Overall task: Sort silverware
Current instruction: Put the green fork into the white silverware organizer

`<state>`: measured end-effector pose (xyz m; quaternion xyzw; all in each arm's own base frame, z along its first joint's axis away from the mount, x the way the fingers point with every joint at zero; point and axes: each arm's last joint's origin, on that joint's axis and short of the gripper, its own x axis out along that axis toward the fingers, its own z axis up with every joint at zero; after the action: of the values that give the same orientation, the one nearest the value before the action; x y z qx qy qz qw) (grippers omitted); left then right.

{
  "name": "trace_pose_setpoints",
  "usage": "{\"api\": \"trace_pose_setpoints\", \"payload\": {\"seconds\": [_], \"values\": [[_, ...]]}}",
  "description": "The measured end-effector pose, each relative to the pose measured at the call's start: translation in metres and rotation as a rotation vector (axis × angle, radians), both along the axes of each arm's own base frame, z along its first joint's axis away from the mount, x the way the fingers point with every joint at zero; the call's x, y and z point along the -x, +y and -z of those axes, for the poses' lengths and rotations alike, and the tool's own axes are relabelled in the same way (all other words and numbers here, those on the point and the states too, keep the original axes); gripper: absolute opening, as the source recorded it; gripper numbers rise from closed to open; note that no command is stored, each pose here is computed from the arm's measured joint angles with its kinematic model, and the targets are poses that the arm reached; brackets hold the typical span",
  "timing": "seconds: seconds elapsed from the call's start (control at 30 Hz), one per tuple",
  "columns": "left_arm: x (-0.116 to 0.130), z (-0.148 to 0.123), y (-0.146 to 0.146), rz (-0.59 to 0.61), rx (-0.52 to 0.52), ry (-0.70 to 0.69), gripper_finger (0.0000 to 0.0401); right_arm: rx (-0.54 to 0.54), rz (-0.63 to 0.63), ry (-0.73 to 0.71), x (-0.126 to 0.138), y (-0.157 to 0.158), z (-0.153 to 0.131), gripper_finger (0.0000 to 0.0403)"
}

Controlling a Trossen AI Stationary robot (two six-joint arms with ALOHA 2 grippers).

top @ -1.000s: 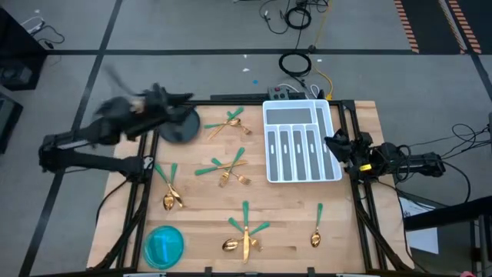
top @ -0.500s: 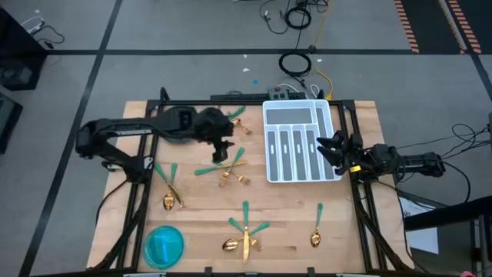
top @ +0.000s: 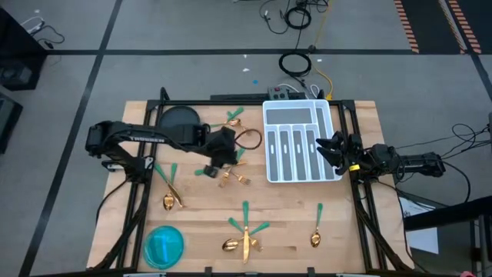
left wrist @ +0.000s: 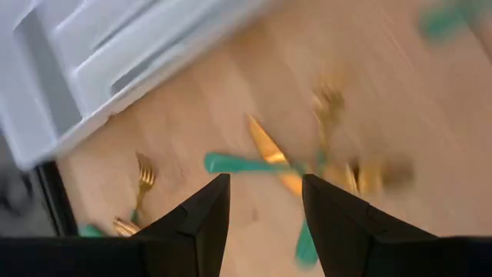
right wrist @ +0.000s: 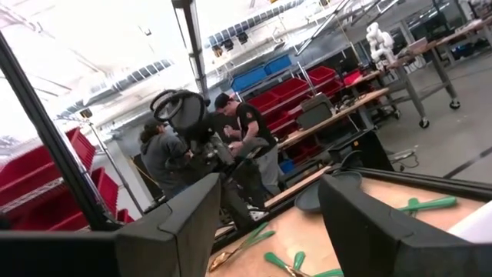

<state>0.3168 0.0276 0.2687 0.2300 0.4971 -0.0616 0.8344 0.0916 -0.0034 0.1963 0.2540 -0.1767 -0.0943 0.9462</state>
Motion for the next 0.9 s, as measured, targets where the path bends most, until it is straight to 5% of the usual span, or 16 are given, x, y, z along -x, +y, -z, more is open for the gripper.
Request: {"api": "trace_pose_setpoints", "payload": {"seconds": [0.27, 0.37, 0.53, 0.9], "values": [[-0.005, -0.005, 0.044, -0.947, 0.347, -0.311, 0.0171, -0.002, 0.004, 0.000, 0.000, 0.000, 0.000, 0.0215], [0.001, -0.001, 0.049, -1.148, 0.477, -0.303, 0.0171, -0.002, 0.004, 0.000, 0.000, 0.000, 0.000, 0.0215], [0.004, 0.003, 0.031, -1.283, 0.560, -0.240, 0.0171, -0.006, 0.002, -0.001, 0.000, 0.000, 0.000, 0.0215], [-0.013, 0.035, -0.003, -1.306, 0.615, -0.082, 0.0171, -0.004, 0.002, 0.030, -0.001, 0.000, 0.003, 0.0215]]}}
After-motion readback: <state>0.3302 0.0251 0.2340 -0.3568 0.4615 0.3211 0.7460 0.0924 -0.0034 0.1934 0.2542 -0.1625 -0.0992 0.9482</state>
